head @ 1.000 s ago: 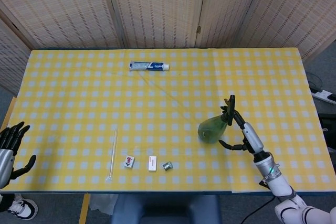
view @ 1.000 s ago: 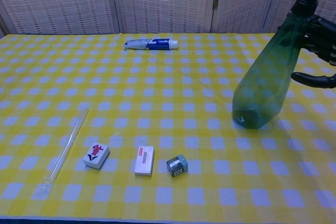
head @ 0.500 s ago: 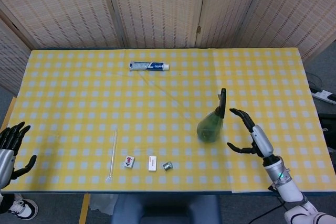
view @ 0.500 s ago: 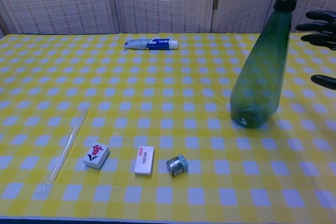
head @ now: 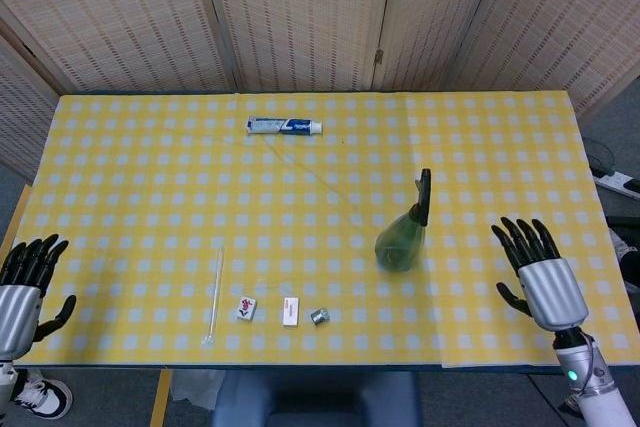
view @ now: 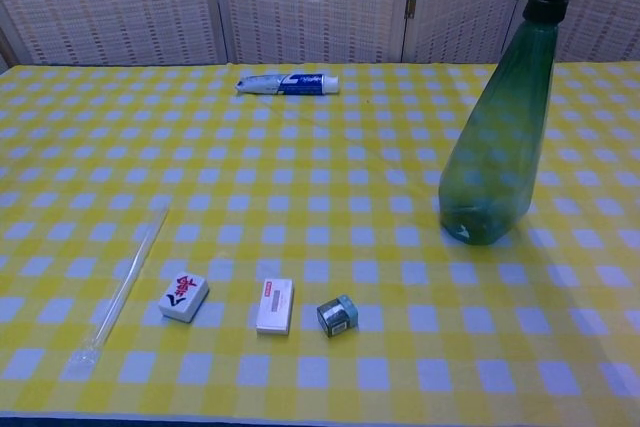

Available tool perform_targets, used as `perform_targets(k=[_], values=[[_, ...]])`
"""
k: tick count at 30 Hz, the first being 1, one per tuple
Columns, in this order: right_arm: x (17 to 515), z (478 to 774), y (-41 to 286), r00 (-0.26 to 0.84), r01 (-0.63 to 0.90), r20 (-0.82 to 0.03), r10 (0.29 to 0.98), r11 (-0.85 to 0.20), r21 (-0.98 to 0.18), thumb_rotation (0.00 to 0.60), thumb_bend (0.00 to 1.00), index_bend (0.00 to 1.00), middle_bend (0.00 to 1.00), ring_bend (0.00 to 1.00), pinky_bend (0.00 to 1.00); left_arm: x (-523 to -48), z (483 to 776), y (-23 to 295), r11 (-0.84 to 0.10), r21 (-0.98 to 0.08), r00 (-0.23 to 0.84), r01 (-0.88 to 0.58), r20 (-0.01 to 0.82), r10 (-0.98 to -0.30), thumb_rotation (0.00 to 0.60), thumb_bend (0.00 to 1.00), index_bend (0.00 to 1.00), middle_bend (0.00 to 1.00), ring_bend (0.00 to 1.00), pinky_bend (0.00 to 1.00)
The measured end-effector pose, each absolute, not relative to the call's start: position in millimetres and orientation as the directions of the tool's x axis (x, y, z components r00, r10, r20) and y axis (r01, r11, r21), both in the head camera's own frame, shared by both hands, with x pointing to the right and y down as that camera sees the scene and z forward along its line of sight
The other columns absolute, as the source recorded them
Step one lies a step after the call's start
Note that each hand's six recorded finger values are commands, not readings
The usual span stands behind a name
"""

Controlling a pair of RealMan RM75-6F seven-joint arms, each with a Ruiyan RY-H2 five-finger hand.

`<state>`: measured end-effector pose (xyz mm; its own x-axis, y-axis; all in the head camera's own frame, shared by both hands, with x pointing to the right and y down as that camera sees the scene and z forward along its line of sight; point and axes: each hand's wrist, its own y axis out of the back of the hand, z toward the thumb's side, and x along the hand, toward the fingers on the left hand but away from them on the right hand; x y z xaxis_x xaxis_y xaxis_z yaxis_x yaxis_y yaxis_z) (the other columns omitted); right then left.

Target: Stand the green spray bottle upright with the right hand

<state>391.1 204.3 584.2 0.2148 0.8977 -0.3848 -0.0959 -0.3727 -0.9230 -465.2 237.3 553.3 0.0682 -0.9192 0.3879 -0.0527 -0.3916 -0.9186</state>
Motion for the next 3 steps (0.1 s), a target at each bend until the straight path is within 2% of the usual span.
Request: perform_targets(k=[3], values=[[399.9,574.3,211.5,0.167,-0.177,-0.392,0.905,-0.364,-0.915,0.600,0.29,0.00,0.05,0.03,0.00,-461.9,556.6,238.5,-0.406,-0.913,0.065,-0.046,0.403,-0.913,0.600,0.42,0.02,0.09,0.04,0.00]])
